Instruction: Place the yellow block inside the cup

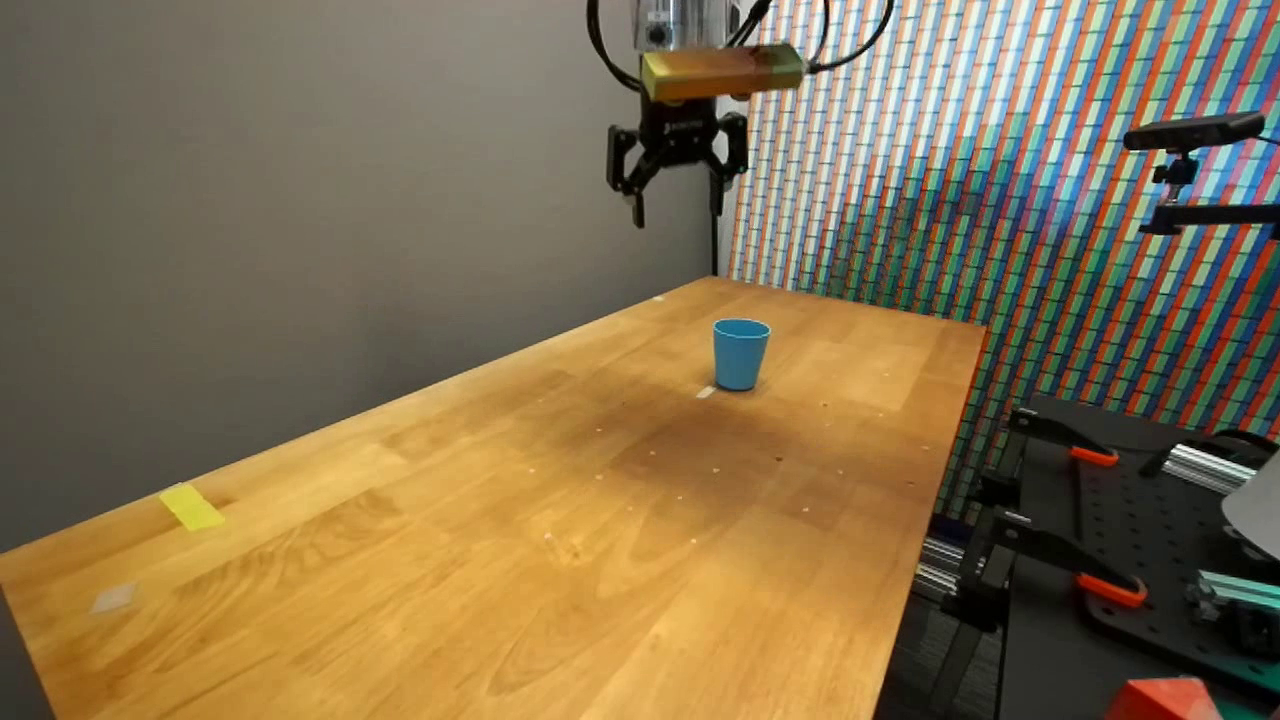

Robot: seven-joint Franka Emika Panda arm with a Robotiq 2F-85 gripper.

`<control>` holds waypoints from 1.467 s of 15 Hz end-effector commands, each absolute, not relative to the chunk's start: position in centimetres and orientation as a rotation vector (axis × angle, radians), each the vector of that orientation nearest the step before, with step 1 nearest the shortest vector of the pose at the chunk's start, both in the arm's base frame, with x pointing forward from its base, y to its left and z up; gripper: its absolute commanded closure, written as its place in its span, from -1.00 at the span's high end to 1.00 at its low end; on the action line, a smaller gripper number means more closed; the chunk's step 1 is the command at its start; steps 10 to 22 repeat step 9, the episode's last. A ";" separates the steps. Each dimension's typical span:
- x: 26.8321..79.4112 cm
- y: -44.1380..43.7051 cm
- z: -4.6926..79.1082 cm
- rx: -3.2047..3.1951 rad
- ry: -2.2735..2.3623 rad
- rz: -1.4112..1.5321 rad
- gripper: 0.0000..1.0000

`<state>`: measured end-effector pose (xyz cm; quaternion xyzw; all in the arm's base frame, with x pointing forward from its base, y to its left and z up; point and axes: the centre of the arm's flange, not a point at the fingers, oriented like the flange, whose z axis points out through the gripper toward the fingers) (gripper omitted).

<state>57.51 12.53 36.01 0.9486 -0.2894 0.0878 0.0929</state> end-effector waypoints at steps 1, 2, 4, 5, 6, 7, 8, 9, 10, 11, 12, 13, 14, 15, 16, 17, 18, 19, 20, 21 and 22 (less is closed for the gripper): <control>55.4 15.3 42.3 2.947 -0.600 0.329 1.00; 55.2 16.0 43.6 2.979 -0.523 0.351 1.00; 54.5 17.5 45.1 3.046 -0.372 0.320 1.00; 55.4 17.4 43.0 2.993 -0.496 0.348 1.00; 55.0 17.9 43.7 3.018 -0.444 0.346 1.00; 54.8 18.1 44.1 3.027 -0.416 0.345 1.00; 54.7 18.2 44.2 3.028 -0.402 0.343 1.00; 54.7 18.2 44.1 3.028 -0.395 0.340 1.00; 54.7 18.2 44.1 3.028 -0.395 0.340 1.00; 54.7 18.2 44.1 3.028 -0.395 0.340 1.00; 54.7 18.2 44.1 3.028 -0.395 0.340 1.00; 54.7 18.2 44.1 3.028 -0.395 0.340 1.00; 54.7 18.2 44.1 3.028 -0.395 0.340 1.00; 54.7 18.2 44.1 3.028 -0.395 0.340 1.00; 54.7 18.2 44.1 3.028 -0.395 0.340 1.00; 54.7 18.2 44.1 3.028 -0.395 0.340 1.00; 54.7 18.2 44.1 3.028 -0.395 0.340 1.00; 54.7 18.2 44.1 3.028 -0.395 0.340 1.00; 54.7 18.2 44.1 3.028 -0.395 0.340 1.00; 54.7 18.2 44.1 3.028 -0.395 0.340 1.00; 54.7 18.2 44.1 3.028 -0.395 0.340 1.00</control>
